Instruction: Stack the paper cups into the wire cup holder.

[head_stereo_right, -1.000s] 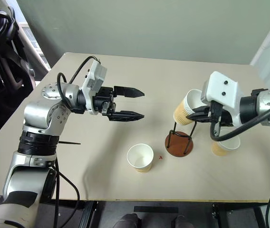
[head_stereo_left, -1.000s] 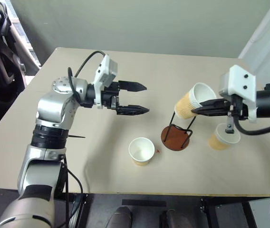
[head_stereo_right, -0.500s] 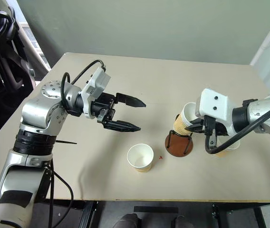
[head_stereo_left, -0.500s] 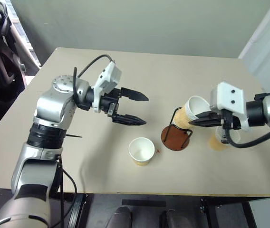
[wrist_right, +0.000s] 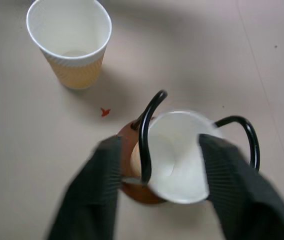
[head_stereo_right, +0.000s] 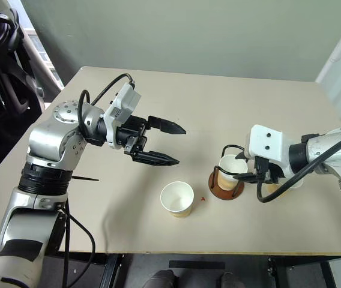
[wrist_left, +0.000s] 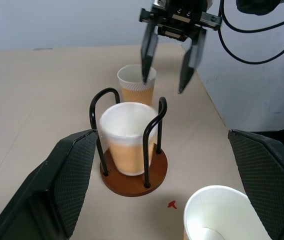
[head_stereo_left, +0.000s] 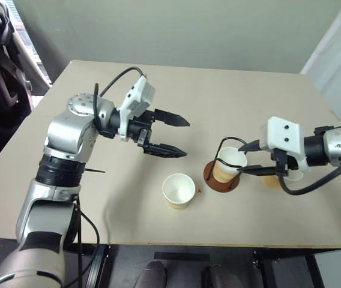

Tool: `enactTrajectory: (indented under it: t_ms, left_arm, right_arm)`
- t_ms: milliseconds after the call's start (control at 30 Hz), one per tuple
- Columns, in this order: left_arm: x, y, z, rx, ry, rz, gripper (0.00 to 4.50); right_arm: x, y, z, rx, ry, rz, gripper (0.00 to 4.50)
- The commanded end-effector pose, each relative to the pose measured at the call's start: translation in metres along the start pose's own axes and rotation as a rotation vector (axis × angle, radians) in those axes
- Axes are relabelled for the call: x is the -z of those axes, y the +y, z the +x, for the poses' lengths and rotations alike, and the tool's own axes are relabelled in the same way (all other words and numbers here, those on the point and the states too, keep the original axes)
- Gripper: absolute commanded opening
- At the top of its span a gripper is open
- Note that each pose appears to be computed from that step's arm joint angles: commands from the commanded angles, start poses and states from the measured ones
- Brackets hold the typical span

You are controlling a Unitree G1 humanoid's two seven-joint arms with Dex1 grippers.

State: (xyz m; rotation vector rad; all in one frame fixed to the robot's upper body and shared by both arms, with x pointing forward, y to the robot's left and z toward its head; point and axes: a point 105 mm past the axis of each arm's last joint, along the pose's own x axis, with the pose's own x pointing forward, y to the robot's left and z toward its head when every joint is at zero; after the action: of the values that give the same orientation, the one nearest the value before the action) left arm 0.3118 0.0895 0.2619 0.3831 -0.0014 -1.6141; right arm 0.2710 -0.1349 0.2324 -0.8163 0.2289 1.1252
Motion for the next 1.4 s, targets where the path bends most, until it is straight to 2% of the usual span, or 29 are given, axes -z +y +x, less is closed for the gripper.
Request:
enactTrajectory:
  t_ms: [33,300,433,633,1000,1400]
  left_arm:
    - [-0.012,-0.003,0.001,0.010,-0.017,0.057,4.50]
    - [-0.016,-0.006,0.005,0.030,-0.062,0.064,4.50]
    - [-0.015,-0.005,0.007,0.029,-0.077,0.070,4.50]
    - [-0.018,-0.005,0.009,0.042,-0.087,0.072,4.50]
    - [-0.017,-0.003,0.011,0.051,-0.087,0.070,4.50]
    - [-0.016,-0.004,0.009,0.056,-0.073,0.075,4.50]
  right_arm:
    - [-0.017,-0.017,-0.012,0.110,-0.086,-0.001,3.11]
    - [-0.021,-0.026,-0.019,0.211,-0.227,0.170,3.11]
    - [0.000,-0.032,-0.031,0.292,-0.116,0.214,3.11]
    - [0.035,-0.018,-0.042,0.309,0.062,0.217,3.11]
    - [0.067,-0.002,-0.060,0.352,0.195,0.253,3.11]
    - [0.099,0.007,-0.064,0.317,0.314,0.271,3.11]
